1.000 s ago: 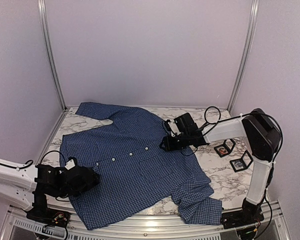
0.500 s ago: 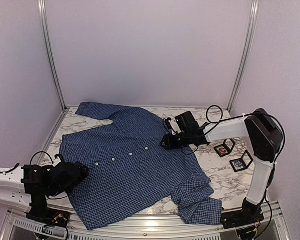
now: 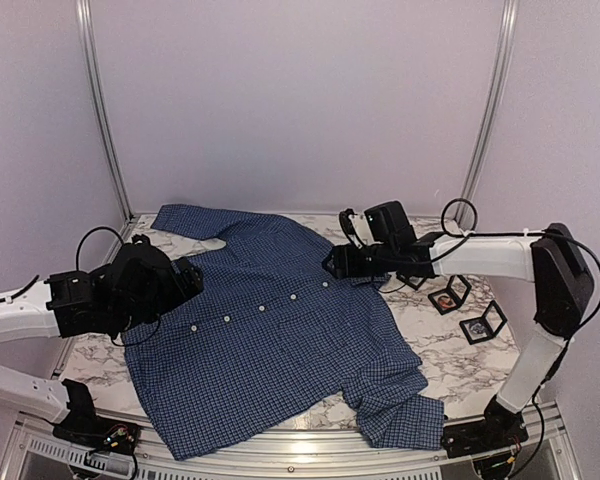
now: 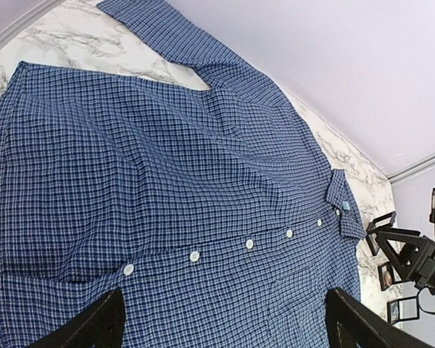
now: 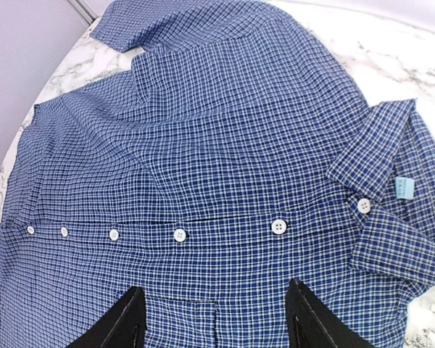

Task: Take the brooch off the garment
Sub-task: Smooth out the flattened clothing at the center of the board, then reset both arms

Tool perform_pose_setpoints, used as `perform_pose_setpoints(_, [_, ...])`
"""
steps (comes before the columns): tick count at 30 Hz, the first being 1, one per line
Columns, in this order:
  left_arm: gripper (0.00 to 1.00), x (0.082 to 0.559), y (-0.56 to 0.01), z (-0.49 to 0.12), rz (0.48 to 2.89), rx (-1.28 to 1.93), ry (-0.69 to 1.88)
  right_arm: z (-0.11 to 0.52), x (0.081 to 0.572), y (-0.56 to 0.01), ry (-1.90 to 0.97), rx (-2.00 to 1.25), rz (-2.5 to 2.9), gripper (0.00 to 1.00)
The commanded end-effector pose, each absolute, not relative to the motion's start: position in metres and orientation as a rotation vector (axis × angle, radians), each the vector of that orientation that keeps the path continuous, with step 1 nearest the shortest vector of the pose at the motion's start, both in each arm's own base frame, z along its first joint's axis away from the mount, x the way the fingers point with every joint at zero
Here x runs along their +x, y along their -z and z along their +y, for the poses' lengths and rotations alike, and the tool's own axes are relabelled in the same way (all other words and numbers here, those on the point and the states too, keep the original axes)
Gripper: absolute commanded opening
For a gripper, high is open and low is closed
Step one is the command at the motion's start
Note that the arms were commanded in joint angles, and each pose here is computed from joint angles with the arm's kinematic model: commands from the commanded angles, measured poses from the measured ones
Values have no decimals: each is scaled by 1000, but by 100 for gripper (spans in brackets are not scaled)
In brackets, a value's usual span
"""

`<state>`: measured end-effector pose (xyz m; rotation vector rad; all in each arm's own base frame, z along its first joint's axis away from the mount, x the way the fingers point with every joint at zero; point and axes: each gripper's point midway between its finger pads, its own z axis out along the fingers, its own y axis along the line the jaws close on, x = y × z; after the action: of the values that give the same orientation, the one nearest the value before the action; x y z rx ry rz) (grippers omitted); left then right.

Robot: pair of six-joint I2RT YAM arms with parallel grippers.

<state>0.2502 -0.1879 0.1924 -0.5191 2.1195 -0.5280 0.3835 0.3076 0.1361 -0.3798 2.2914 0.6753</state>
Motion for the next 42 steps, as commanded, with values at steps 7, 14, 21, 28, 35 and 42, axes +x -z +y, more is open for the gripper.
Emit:
perform_pose_setpoints(7, [99, 308, -237, -268, 2099, -101, 727, 275, 361, -183, -603, -266, 2224, 72])
perform_pose_setpoints(14, [99, 323, -264, -289, 2022, 53, 811, 228, 336, -217, -528, -126, 2129, 80])
perform_pose_setpoints(21, [99, 326, -293, -301, 1947, 176, 819, 202, 317, -261, -549, -45, 2009, 98])
perform_pose_setpoints(28, [99, 329, -315, -297, 1895, 186, 809, 192, 312, -288, -568, -20, 1912, 98])
perform_pose_setpoints(35, [99, 329, -318, -289, 1897, 178, 768, 187, 320, -312, -550, 20, 1840, 99])
perform_pose_setpoints(42, [99, 327, -317, -286, 1907, 173, 763, 185, 322, -331, -548, 30, 1788, 98])
